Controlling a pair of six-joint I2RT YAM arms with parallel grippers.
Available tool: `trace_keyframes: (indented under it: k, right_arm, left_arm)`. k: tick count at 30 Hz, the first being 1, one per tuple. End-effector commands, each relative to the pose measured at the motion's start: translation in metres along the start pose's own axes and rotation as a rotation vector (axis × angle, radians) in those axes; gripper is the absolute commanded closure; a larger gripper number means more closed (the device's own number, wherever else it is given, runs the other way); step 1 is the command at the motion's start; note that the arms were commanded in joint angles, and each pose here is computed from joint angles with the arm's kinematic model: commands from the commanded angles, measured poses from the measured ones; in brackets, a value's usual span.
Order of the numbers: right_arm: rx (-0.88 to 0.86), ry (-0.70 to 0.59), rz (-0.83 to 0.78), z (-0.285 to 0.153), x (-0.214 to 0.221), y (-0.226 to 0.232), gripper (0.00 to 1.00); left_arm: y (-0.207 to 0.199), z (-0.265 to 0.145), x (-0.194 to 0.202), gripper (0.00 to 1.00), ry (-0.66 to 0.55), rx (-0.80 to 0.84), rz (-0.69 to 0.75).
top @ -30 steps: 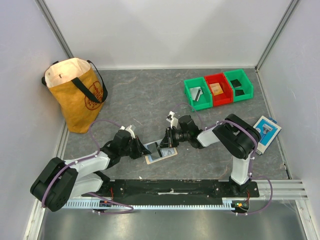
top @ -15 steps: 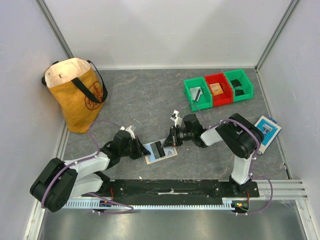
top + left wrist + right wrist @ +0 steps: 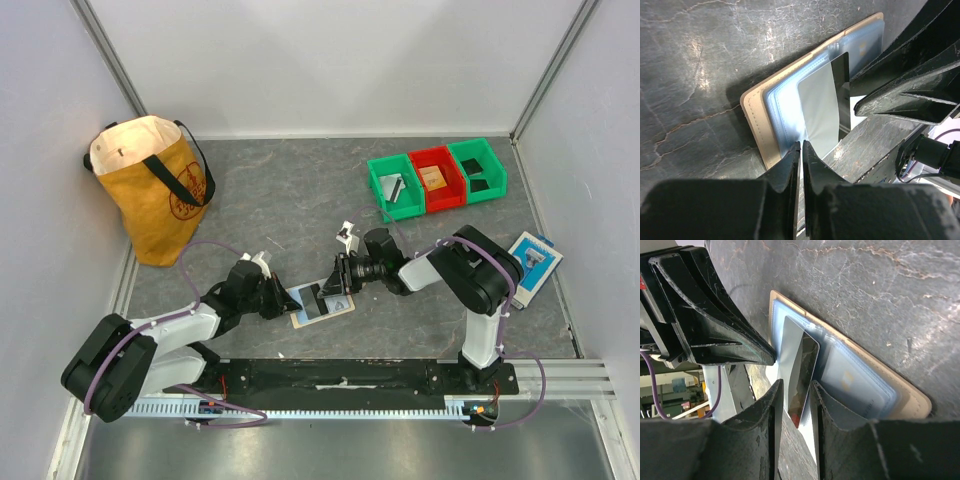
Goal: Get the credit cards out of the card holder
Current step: Remove the credit card from the card holder.
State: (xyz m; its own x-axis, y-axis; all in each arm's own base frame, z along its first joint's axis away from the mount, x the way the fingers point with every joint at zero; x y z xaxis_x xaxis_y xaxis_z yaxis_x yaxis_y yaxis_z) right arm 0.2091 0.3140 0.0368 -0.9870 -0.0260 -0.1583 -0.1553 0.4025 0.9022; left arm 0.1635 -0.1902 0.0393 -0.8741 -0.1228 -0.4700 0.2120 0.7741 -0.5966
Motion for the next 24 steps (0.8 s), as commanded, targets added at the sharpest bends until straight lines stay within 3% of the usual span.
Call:
trace_keyframes:
  k: [1, 7, 13, 18, 24]
  right_arm:
    - [0.047, 0.027, 0.02, 0.008, 0.008, -0.016, 0.65]
    - [0.046, 0.032, 0.016, 0.011, 0.007, -0.02, 0.73]
    - [0.038, 0.037, 0.001, 0.01, 0.006, -0.017, 1.0]
    - [0.064, -0.003, -0.016, -0.004, -0.005, -0.009, 1.0]
    - [0.139, -0.044, -0.001, -0.023, -0.016, -0.002, 1.0]
  left_arm:
    - [0.01, 0.001, 0.009, 0.89, 0.031, -0.036, -0.017]
    - [0.01, 0.001, 0.01, 0.92, 0.031, -0.033, -0.018]
    - [0.01, 0.0, 0.01, 0.93, 0.03, -0.035, -0.018]
    - [0.01, -0.004, 0.004, 0.92, 0.004, -0.051, 0.009]
    - [0.004, -0.016, -0.019, 0.85, -0.08, -0.078, 0.139]
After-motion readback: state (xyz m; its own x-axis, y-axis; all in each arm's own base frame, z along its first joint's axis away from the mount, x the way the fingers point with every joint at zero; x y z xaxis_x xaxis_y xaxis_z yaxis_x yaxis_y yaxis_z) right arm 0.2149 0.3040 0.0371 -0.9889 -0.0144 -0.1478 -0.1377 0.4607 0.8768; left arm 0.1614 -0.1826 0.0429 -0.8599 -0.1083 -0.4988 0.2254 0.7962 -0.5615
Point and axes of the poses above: each gripper's point midway between its finger pads, its own z axis out along the fingers, its own y axis along the line the jaws close on, x = y × z, the point moved 3 cm from there along -z, back along the fingers, and after that the axes turned 15 degrees about z, right-handed, at the moved point
